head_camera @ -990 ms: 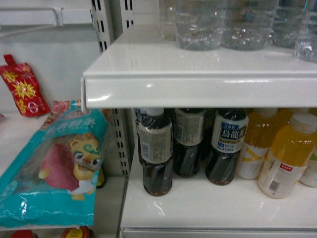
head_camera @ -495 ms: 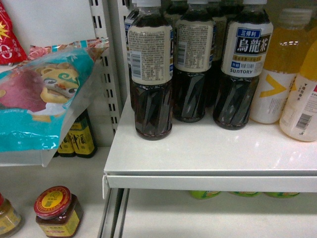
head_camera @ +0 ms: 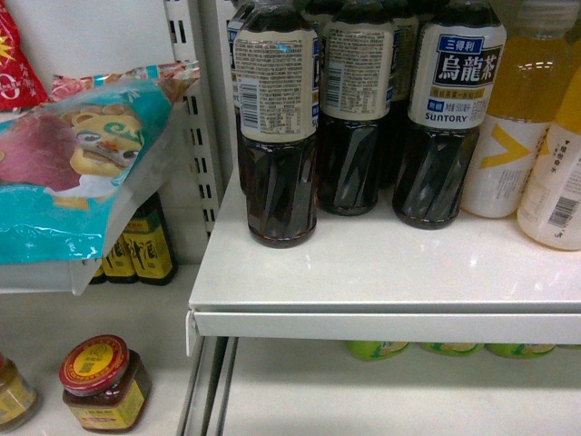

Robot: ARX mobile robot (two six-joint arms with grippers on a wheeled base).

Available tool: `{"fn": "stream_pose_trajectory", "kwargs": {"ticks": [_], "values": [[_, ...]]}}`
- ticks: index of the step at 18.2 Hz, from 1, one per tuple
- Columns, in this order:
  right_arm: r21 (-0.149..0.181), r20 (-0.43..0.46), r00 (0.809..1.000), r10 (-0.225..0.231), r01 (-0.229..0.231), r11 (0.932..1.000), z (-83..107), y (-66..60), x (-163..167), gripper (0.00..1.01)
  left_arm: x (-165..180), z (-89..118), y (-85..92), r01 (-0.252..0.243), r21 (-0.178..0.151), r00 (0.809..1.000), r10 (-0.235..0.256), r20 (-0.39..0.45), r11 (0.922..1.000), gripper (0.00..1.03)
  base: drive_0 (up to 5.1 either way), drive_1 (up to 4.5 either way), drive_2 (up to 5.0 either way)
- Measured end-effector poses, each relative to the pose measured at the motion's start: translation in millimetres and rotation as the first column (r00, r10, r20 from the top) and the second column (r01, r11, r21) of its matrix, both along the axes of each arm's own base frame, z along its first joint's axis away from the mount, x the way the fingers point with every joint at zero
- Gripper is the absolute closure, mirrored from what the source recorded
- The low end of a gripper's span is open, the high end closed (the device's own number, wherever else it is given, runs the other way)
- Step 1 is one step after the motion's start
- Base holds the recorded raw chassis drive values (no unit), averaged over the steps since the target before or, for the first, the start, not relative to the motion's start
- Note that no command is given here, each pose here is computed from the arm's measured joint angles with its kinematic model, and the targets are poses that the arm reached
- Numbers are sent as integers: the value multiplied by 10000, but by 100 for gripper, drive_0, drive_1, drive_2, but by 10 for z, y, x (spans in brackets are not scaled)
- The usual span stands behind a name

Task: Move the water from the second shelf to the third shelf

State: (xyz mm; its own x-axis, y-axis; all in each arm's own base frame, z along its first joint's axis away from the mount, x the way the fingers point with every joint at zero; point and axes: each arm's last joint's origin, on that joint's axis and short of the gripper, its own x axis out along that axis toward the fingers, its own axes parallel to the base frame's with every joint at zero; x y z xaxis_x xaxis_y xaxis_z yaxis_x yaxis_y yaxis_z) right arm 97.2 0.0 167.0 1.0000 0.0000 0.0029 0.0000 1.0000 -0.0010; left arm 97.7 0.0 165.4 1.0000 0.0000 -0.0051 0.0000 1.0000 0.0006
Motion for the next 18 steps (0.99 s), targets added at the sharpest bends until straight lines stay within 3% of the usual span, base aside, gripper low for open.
{"fn": "stream_pose_trajectory", "kwargs": {"ticks": [18], "values": [[4,0,10000,0,0,10000,0,0,0,3,0,0,0,0,0,10000,0,0,10000,5,0,0,0]]}}
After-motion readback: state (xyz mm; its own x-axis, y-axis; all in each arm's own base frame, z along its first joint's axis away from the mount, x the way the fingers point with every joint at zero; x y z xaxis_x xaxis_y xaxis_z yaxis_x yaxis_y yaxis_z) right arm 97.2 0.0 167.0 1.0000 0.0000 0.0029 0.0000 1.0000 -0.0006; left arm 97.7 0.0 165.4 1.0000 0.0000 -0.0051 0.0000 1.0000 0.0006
